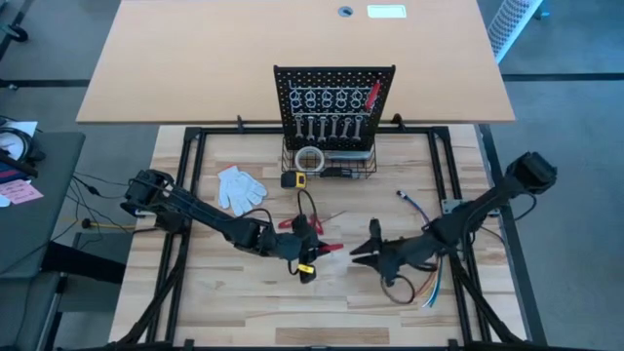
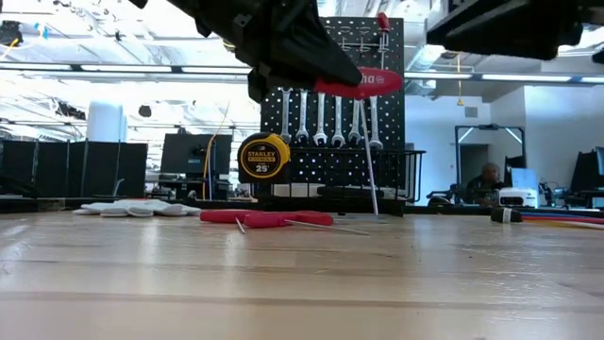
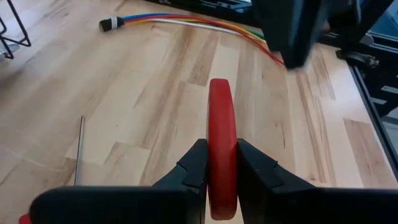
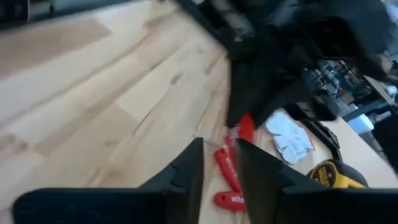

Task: Hang tools onto peg board
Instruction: Hang the red allen wrench on the peg board

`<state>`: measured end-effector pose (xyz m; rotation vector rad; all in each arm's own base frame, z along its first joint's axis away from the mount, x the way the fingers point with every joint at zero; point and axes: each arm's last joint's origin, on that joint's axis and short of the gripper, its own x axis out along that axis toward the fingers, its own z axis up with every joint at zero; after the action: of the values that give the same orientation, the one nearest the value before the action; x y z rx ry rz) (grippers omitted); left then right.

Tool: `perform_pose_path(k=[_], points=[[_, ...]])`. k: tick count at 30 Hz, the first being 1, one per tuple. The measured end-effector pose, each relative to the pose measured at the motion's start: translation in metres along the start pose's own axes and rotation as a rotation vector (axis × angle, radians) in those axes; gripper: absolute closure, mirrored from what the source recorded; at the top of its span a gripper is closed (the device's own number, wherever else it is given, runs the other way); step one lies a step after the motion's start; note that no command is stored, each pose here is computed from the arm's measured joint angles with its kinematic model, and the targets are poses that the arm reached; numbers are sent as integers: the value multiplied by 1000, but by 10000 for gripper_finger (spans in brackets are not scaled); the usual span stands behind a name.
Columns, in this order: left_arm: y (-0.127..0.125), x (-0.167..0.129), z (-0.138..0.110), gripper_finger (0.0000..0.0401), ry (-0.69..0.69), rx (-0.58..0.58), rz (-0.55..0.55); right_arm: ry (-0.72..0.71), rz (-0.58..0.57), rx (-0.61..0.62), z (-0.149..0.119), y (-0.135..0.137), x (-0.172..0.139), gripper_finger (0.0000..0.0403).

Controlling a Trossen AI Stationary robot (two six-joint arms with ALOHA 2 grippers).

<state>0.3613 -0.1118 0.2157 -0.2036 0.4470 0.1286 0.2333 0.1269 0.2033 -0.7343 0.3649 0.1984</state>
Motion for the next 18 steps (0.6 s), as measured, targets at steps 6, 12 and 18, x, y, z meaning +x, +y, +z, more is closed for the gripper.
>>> perform_pose_path(k=[6, 12, 18], points=[[0, 0, 0, 356, 2, -23, 1, 165, -87, -315, 12, 4, 32, 183], [0, 0, -1, 346, 4, -24, 2, 384, -228, -563, 13, 17, 59, 157], [0, 0, -1, 348, 11, -21, 4, 483, -261, -683, 12, 30, 73, 195]])
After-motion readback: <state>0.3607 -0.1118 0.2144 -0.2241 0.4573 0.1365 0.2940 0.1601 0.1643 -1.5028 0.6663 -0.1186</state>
